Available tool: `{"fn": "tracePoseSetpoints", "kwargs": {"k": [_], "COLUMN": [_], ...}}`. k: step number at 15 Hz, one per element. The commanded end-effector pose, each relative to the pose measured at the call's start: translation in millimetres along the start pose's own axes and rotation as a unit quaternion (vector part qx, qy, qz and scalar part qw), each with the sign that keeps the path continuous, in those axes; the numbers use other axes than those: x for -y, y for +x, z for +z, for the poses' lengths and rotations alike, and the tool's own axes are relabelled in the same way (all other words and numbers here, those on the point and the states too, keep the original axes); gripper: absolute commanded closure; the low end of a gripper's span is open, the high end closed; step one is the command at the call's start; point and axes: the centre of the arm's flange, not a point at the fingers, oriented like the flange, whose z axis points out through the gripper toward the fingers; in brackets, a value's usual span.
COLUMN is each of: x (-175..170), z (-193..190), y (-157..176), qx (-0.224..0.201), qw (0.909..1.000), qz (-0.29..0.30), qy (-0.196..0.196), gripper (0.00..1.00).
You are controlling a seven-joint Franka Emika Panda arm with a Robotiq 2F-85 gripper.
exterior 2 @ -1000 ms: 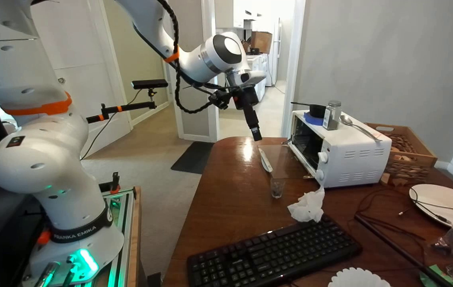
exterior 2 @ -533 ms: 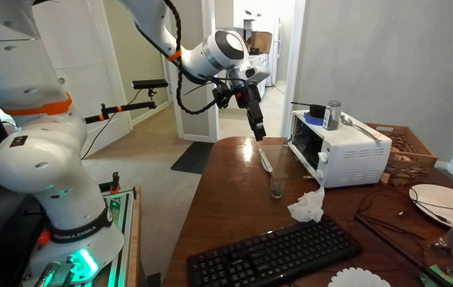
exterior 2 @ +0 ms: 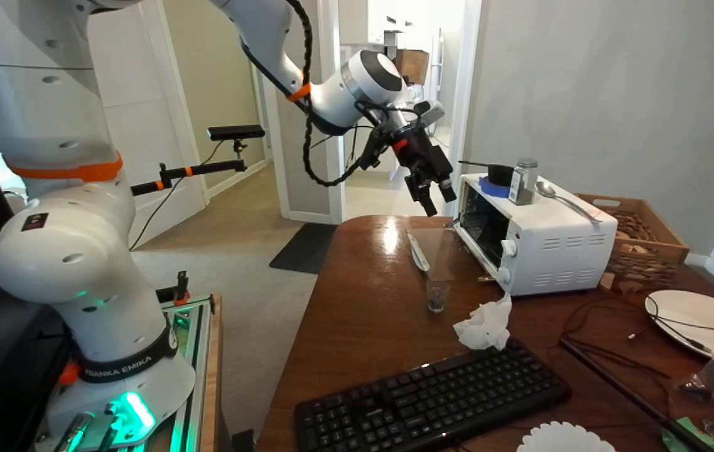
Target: Remove the black tray from inside the microwave, put it on top of the microwave and move the black pot from the microwave to the table
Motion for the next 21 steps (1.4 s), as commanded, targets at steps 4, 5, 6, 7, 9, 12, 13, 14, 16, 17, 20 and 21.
{"fn": "tracePoseSetpoints", "kwargs": {"k": [4, 5, 6, 7, 9, 12, 13, 14, 16, 17, 20, 21], "x": [71.3, 87.9, 102.8, 115.8, 134.6, 148.2, 150.9, 153.3, 155.8, 157.1, 148.4, 148.0], "z": [-4.4, -10.9, -16.2, -20.0, -23.4, -12.6, -3.2, 6.3, 25.9, 34.3, 34.5, 37.7], "y": [99.4, 102.2, 104.7, 107.2, 106.2, 93.6, 89.7, 88.9, 92.1, 96.8, 93.4, 95.8], "qx": [-0.064, -0.073, -0.078, -0.086, -0.088, -0.074, -0.071, -0.067, -0.058, -0.053, -0.053, -0.052], "qw": [0.9848, 0.9829, 0.9819, 0.9809, 0.9804, 0.9844, 0.9855, 0.9863, 0.9879, 0.9889, 0.9882, 0.9885], "qz": [-0.158, -0.166, -0.169, -0.173, -0.175, -0.158, -0.153, -0.149, -0.142, -0.136, -0.141, -0.139], "qy": [-0.035, -0.033, -0.032, -0.025, -0.02, -0.023, -0.019, -0.019, -0.02, -0.027, -0.03, -0.031], "gripper": [0.0, 0.0, 0.0, 0.0, 0.0, 0.0, 0.0, 0.0, 0.0, 0.0, 0.0, 0.0]}}
